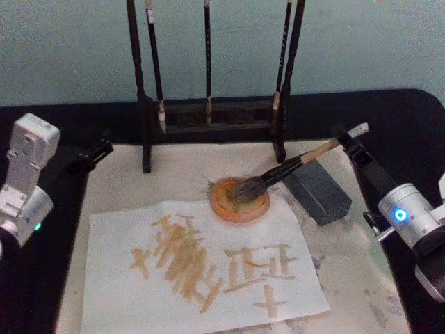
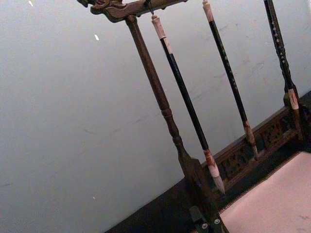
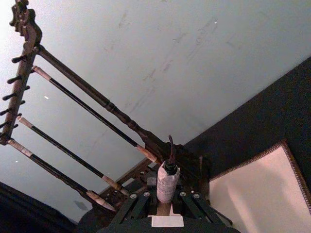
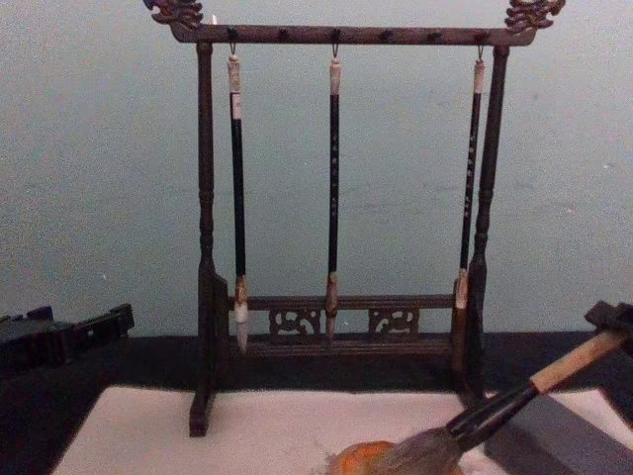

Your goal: Pick up the brush from the inkstone, write on the paper, then place the brush back to its original position.

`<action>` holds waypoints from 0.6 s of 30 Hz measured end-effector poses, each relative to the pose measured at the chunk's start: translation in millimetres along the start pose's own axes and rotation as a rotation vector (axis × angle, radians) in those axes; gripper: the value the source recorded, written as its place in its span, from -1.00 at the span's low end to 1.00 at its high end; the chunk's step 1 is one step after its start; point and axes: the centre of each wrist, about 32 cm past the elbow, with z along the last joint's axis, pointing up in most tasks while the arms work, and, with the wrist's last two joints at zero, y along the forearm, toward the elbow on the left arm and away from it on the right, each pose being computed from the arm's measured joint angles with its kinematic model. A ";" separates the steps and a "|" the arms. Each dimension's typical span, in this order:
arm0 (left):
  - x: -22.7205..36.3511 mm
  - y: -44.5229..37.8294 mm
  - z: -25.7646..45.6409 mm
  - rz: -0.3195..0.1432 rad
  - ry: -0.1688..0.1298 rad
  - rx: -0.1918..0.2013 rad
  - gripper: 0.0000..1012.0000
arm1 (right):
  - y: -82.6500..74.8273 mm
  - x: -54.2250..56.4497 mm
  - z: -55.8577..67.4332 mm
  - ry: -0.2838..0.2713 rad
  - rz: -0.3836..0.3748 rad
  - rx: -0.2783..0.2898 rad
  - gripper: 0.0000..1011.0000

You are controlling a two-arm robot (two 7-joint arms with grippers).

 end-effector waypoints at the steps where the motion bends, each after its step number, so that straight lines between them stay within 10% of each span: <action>1: 0.0 0.0 0.0 0.000 0.000 0.000 0.98 | -0.4 -0.2 0.1 0.002 -0.004 -0.002 -0.68; 18: 0.0 0.0 0.0 0.000 0.000 0.000 0.98 | -1.3 -0.5 0.9 0.006 -0.022 -0.019 -0.68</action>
